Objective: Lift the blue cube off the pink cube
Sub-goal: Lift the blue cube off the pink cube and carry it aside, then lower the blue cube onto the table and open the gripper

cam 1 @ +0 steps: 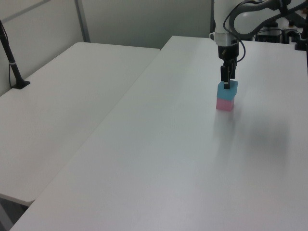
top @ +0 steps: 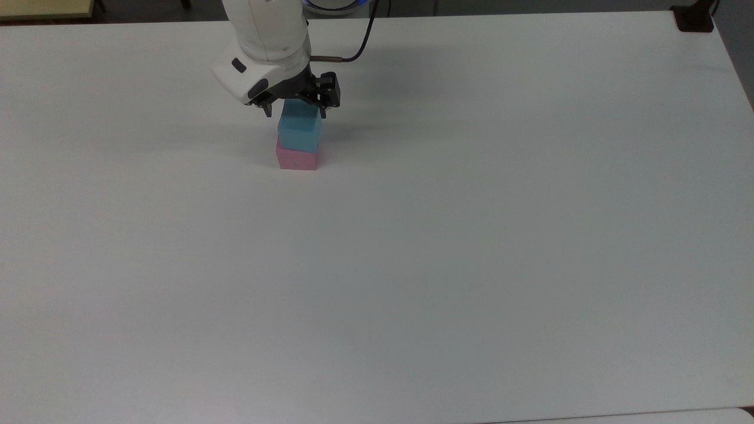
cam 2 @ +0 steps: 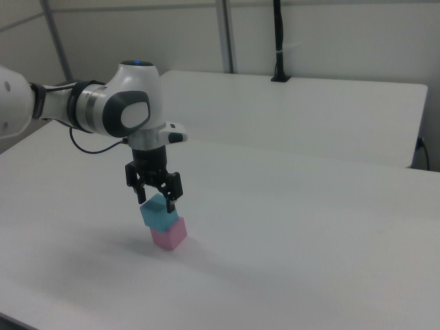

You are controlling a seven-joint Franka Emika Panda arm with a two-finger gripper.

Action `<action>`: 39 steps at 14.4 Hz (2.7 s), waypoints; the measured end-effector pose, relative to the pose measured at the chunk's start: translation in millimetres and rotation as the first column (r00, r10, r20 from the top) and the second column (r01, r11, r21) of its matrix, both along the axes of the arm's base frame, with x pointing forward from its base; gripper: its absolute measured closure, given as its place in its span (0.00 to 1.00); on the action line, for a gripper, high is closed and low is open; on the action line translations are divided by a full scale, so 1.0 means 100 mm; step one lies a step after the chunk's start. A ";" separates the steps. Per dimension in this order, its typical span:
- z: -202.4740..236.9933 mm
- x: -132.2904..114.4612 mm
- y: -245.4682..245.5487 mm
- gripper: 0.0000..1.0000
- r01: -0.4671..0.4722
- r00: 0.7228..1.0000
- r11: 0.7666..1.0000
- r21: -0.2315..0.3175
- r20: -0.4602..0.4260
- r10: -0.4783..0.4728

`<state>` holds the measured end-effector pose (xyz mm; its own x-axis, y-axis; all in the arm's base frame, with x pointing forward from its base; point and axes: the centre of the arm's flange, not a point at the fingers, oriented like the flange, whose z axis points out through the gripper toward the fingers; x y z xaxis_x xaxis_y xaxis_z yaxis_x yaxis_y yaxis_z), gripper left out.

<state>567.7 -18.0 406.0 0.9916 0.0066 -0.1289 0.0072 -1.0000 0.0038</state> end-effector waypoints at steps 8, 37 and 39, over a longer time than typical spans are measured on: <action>-0.02 0.02 0.03 0.38 -0.012 1.000 1.000 -0.011 -0.004 0.012; -0.60 -0.89 -2.97 0.39 -0.124 0.992 0.989 -0.077 0.022 0.126; -0.60 -0.89 -2.97 0.32 -0.124 0.992 0.989 -0.077 0.022 0.126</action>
